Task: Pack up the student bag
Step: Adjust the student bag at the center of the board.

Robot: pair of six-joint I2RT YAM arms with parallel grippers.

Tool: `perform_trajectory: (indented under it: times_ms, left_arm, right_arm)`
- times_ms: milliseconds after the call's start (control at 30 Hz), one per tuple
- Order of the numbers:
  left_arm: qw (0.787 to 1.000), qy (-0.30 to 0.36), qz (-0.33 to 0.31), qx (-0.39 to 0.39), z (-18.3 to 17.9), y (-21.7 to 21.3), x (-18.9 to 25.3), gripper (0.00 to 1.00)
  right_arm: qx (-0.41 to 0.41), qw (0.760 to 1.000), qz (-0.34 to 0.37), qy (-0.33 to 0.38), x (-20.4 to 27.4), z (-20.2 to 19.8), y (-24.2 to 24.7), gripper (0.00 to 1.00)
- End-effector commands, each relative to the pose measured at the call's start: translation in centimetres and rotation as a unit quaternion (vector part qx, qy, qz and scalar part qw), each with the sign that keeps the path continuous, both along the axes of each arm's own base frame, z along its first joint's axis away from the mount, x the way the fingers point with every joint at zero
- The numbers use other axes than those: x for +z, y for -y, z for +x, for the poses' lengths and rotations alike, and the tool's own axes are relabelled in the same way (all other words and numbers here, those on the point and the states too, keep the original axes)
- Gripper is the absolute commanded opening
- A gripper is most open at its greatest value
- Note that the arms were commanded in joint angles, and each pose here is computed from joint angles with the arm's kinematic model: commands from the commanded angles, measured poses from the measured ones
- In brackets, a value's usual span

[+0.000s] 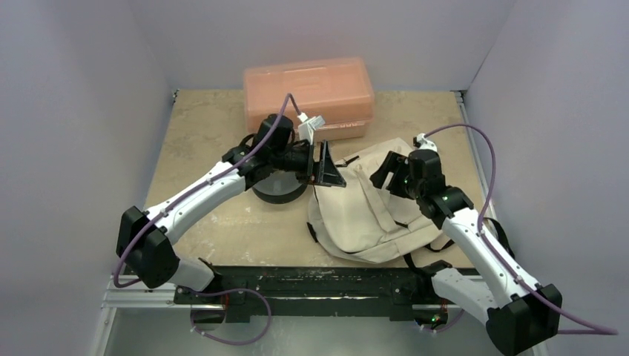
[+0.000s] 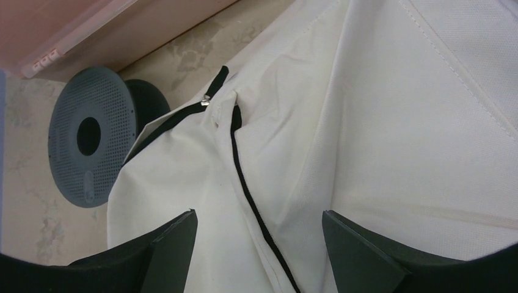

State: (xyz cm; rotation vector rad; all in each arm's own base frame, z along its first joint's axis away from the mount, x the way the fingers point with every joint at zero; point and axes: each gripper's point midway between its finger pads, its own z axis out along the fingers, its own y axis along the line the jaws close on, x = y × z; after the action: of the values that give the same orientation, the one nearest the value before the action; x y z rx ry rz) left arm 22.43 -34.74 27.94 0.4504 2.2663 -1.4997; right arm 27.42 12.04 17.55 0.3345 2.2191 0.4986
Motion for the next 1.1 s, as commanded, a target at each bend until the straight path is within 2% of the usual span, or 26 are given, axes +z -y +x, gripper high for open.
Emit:
perform_trajectory:
  times_ms: [0, 200, 300, 433, 667, 800, 933, 1067]
  left_arm:
    - [0.998, -0.024, 0.049, 0.008, -0.9, -1.7, -4.7, 0.74]
    - [0.991, -0.087, 0.102, 0.008, -1.8, -2.5, -12.0, 0.74]
    - [0.987, -0.110, 0.118, -0.003, -2.4, -2.1, -14.7, 0.74]
    - [0.985, -0.115, 0.131, -0.014, -2.7, -1.9, -16.1, 0.74]
    - [0.991, -0.051, 0.125, 0.009, -2.1, -3.0, -12.7, 0.74]
    - [0.987, 0.027, 0.132, 0.086, -1.3, -6.1, -9.0, 0.74]
    - [0.965, 0.109, 0.139, 0.192, -0.7, -10.6, -5.7, 0.77]
    - [0.933, 0.158, 0.138, 0.291, -0.8, -15.2, -3.3, 0.78]
  right_arm:
    - [-0.027, 0.999, -0.022, 0.021, -0.1, 1.2, 1.1, 0.80]
    - [-0.071, 0.997, -0.016, -0.021, -3.1, 0.3, 2.7, 0.82]
    - [-0.041, 0.999, -0.011, -0.003, -1.7, 0.3, 2.0, 0.83]
    - [0.021, 0.998, -0.050, 0.035, 1.2, 0.5, 1.6, 0.87]
    - [0.099, 0.990, -0.085, 0.047, 3.1, -0.5, -1.5, 0.96]
    - [0.158, 0.981, -0.095, 0.061, 3.8, -1.6, -5.6, 0.99]
    - [0.201, 0.971, -0.113, 0.066, 3.4, -2.9, -9.0, 0.99]
    - [0.227, 0.962, -0.141, 0.059, 2.0, -4.1, -11.7, 0.99]
